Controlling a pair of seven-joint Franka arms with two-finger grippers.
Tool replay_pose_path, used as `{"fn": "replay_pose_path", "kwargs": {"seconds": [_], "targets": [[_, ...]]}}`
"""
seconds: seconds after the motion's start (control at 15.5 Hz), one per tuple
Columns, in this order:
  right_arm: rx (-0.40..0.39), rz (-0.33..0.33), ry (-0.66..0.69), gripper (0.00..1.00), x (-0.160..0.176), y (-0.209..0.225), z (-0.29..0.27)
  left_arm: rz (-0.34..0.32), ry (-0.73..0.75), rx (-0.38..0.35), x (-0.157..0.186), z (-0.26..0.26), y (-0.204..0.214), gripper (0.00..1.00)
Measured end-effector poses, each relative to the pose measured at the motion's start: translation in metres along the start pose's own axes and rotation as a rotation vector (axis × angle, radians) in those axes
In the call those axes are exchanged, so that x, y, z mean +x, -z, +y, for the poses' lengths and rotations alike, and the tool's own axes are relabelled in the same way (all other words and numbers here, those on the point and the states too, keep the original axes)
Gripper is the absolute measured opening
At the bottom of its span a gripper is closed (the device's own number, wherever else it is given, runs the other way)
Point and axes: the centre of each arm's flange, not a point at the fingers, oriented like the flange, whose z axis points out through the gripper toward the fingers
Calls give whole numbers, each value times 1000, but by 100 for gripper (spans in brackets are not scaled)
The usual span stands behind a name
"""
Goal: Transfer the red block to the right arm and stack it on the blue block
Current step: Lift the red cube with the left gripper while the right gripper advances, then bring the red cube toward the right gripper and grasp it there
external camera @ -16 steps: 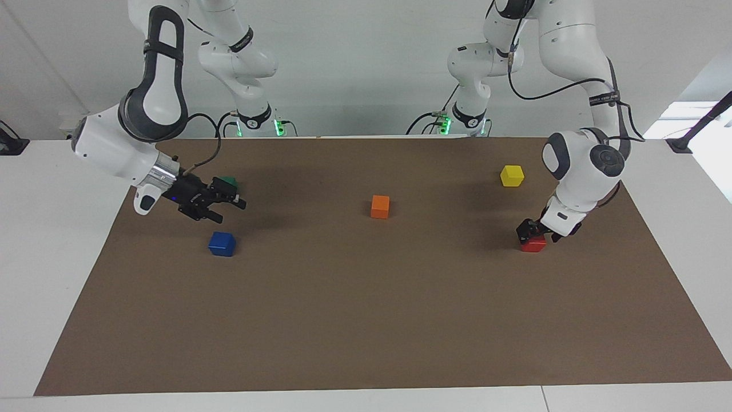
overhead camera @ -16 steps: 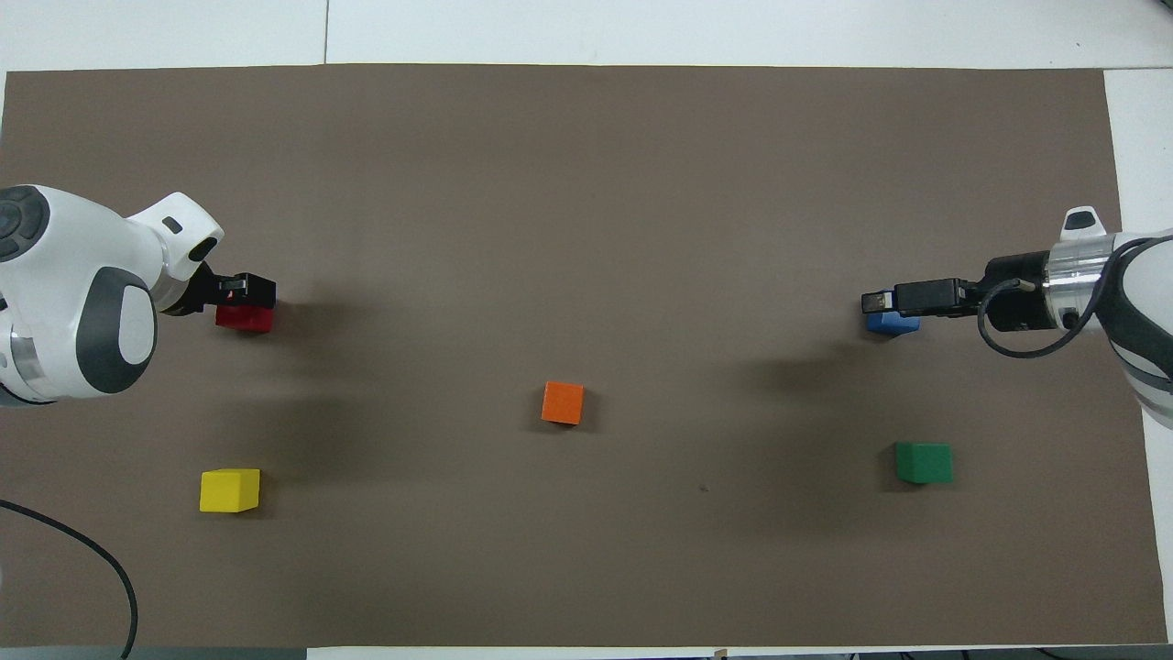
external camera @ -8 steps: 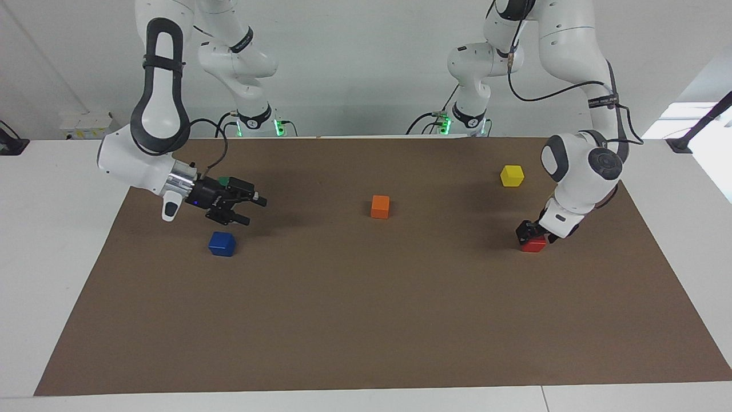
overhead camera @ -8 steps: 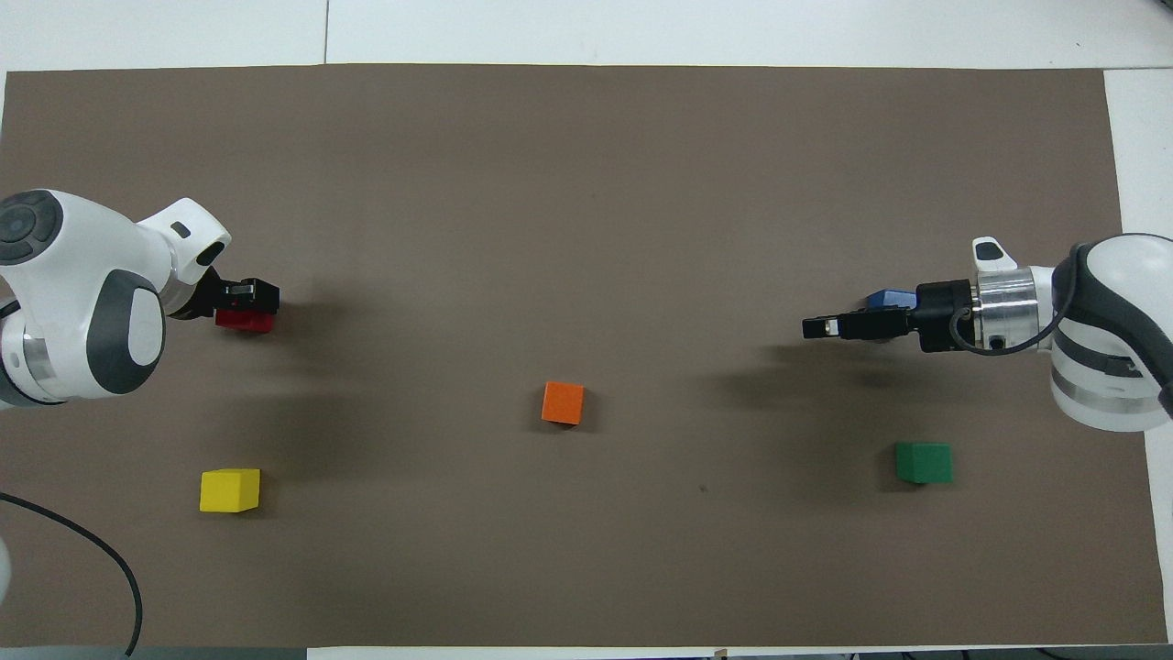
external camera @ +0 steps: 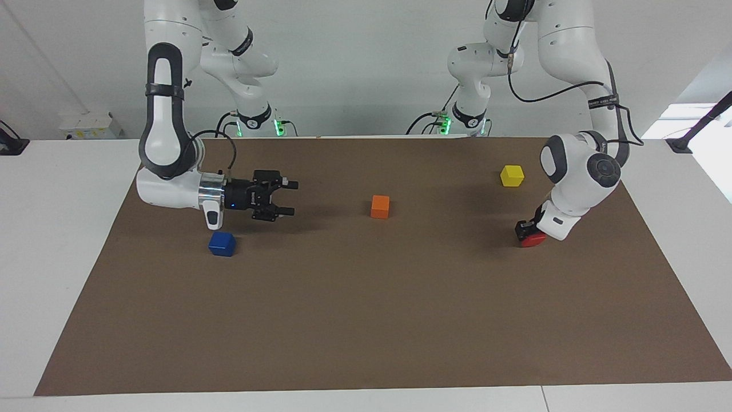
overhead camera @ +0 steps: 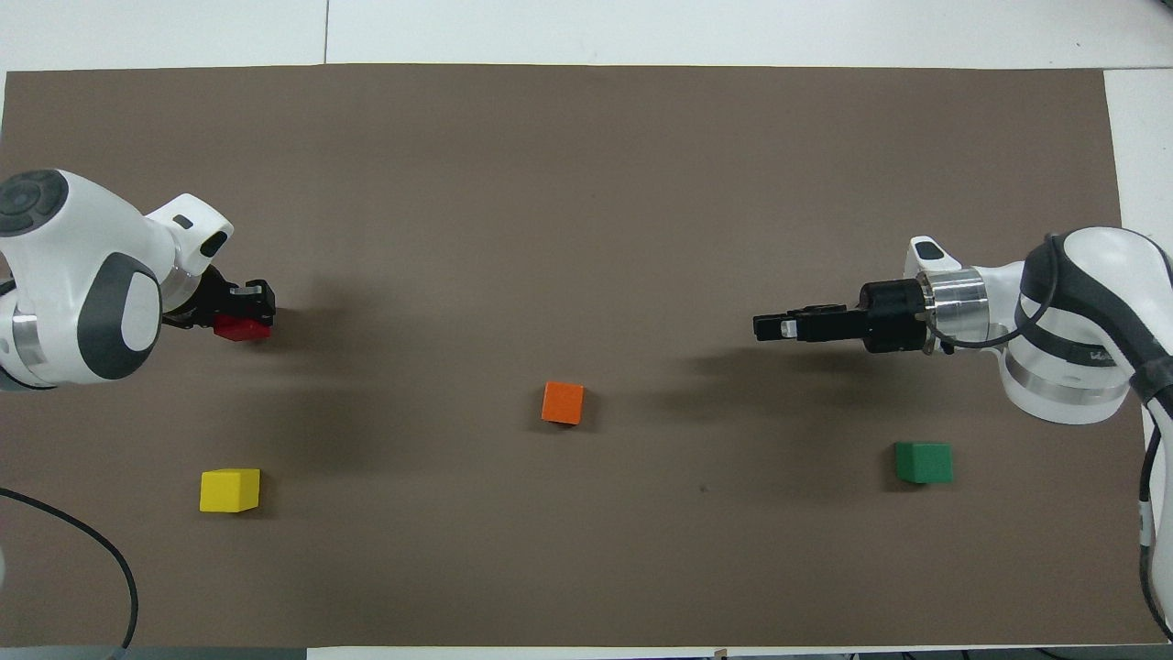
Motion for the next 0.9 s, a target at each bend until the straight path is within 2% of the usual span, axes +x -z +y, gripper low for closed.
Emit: {"fn": "replay_pose_path", "kwargs": {"seconds": [0.13,0.32,0.45,0.71,0.9], "targets": [[83,0,-5,100,-3,-21,10,-43,88,-30,-5,17,58,54],[221,23,-23,100,-3,-57,5,-106,302,-139,-25,36,129,54],[299,33,-23,100,-2,-75,-8,-114,451,-206,-45,59,166,54],[401,29,-35,100,-1,-91,-24,-111,661,-296,-121,135,239,54],[472,32,-55,100,-6,-107,-32,-160,778,-328,-175,199,260,54]]}}
